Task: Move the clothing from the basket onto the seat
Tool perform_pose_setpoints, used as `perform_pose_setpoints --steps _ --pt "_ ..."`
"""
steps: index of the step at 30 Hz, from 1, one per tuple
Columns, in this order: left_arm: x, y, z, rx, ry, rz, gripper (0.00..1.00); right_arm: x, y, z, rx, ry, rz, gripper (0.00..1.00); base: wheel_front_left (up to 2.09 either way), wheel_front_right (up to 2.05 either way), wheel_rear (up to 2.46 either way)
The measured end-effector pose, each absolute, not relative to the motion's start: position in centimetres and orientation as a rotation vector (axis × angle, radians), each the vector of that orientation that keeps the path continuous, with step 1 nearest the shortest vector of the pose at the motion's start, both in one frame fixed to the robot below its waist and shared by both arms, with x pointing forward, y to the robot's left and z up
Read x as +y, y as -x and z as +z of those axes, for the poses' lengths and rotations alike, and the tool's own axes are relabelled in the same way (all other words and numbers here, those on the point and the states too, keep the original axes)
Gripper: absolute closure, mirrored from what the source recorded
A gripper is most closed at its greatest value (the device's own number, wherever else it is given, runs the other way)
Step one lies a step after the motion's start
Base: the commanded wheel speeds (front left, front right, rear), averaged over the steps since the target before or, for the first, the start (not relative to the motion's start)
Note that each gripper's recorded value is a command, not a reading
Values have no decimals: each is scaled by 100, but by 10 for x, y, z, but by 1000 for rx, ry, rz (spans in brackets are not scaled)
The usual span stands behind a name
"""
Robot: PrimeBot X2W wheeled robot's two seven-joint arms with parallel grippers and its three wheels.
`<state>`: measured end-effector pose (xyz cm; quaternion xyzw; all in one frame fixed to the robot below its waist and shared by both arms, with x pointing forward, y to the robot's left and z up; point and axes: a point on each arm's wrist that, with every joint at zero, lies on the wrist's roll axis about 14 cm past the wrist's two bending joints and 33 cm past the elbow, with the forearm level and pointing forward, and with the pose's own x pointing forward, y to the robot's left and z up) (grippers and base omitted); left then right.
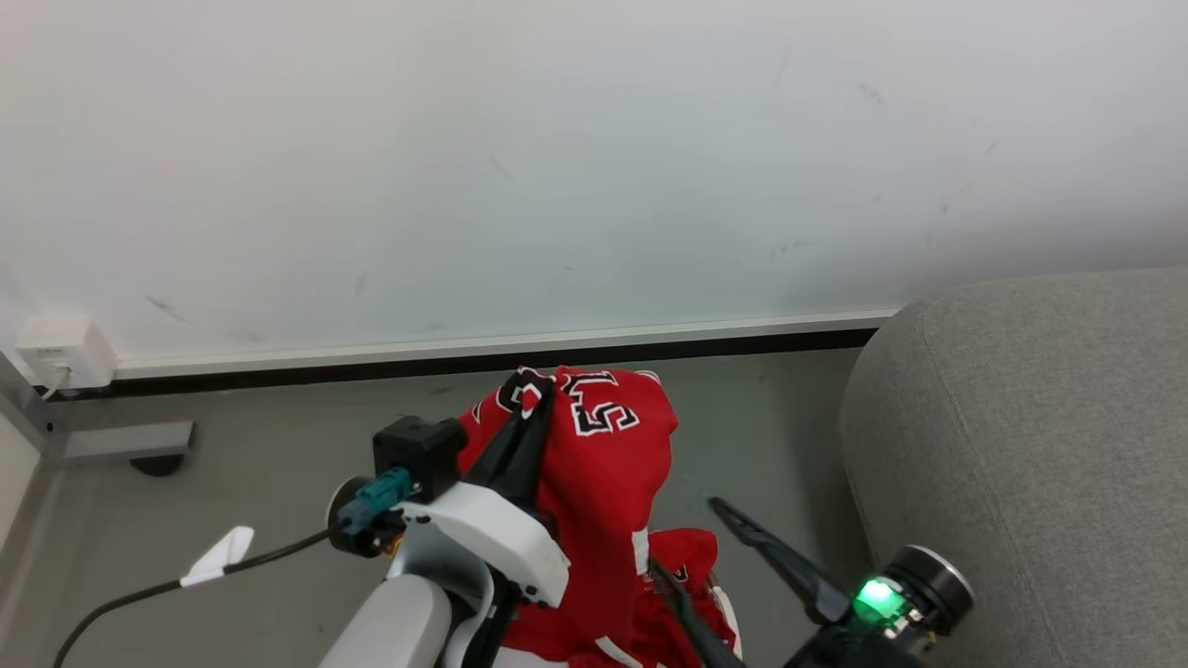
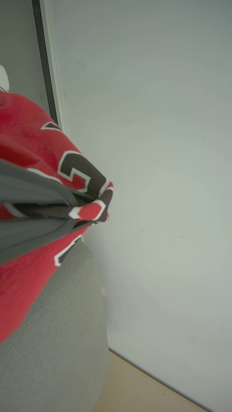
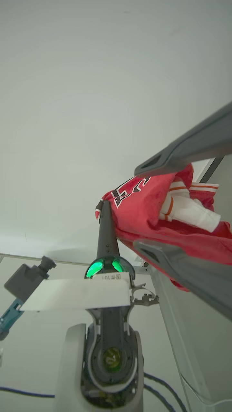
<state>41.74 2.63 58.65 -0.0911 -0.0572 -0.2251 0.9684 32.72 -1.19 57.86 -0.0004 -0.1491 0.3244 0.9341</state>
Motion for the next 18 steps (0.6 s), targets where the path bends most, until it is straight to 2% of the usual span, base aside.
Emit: perform_pose_setpoints --steps 7,13,18 --pt "13 -412 587 -105 178 -502 100 16 -332 576 -303 74 760 0 0 0 0" --pt "1 -403 592 -99 181 -548 100 15 -358 562 -279 234 749 0 0 0 0" --pt "-12 -393 596 -80 213 -604 100 11 -375 544 -214 283 721 0 0 0 0"
